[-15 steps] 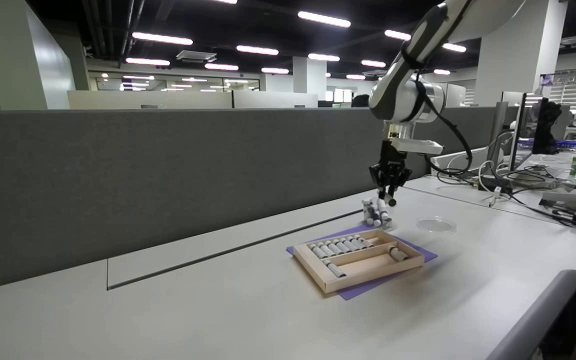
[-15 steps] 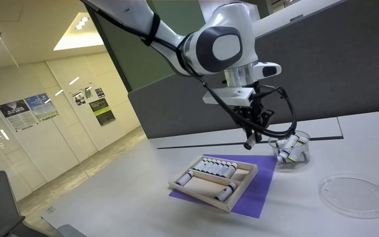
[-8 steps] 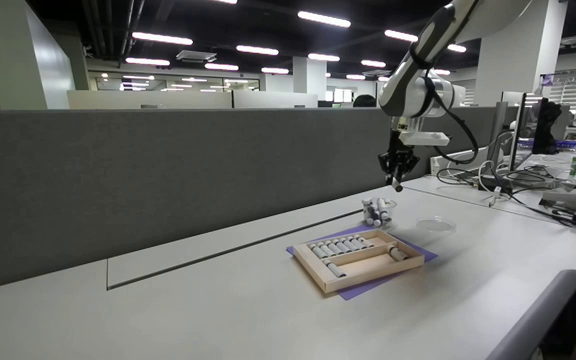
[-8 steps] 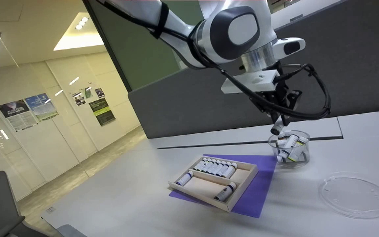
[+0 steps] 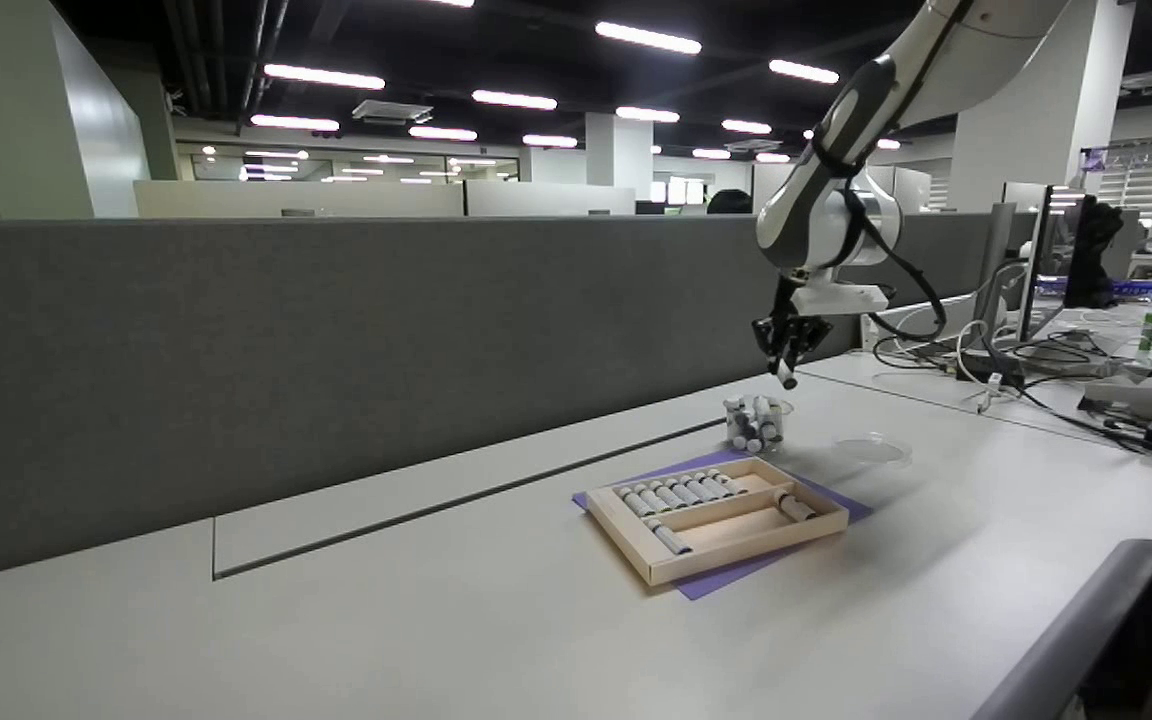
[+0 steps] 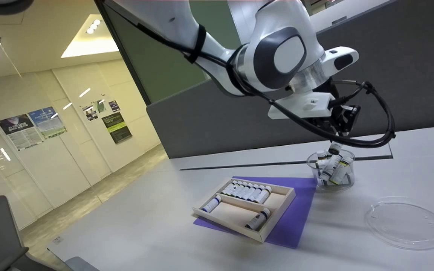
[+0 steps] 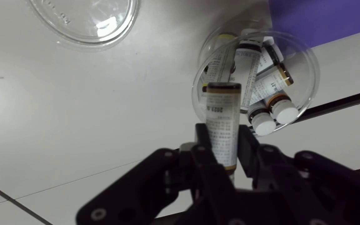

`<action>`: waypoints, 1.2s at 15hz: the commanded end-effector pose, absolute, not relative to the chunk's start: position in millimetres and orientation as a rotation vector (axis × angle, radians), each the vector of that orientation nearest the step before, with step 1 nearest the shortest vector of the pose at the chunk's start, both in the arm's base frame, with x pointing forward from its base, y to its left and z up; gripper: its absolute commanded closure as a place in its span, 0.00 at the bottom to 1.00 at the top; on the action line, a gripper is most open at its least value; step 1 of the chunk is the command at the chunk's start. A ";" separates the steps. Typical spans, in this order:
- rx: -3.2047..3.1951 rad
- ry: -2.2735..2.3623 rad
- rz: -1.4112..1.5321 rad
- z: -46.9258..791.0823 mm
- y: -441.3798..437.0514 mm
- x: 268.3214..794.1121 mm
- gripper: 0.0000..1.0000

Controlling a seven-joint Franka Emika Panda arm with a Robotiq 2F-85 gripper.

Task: Remove the marker from the wooden tray.

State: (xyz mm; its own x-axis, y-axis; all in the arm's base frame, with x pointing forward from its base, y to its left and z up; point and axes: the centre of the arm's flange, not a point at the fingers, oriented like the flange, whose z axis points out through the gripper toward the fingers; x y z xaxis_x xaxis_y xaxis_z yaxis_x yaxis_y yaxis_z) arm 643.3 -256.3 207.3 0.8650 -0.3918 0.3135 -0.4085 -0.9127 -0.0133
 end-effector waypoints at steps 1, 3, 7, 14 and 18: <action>2.975 -0.653 0.522 194.1 -245.6 658.0 0.95; 2.993 -0.636 0.532 186.7 -235.8 659.8 0.95; 3.015 -0.619 0.532 177.9 -221.9 661.3 0.54; 3.101 -0.553 0.635 248.1 -202.7 651.6 0.03; 3.110 -0.534 0.652 263.7 -194.4 666.3 0.00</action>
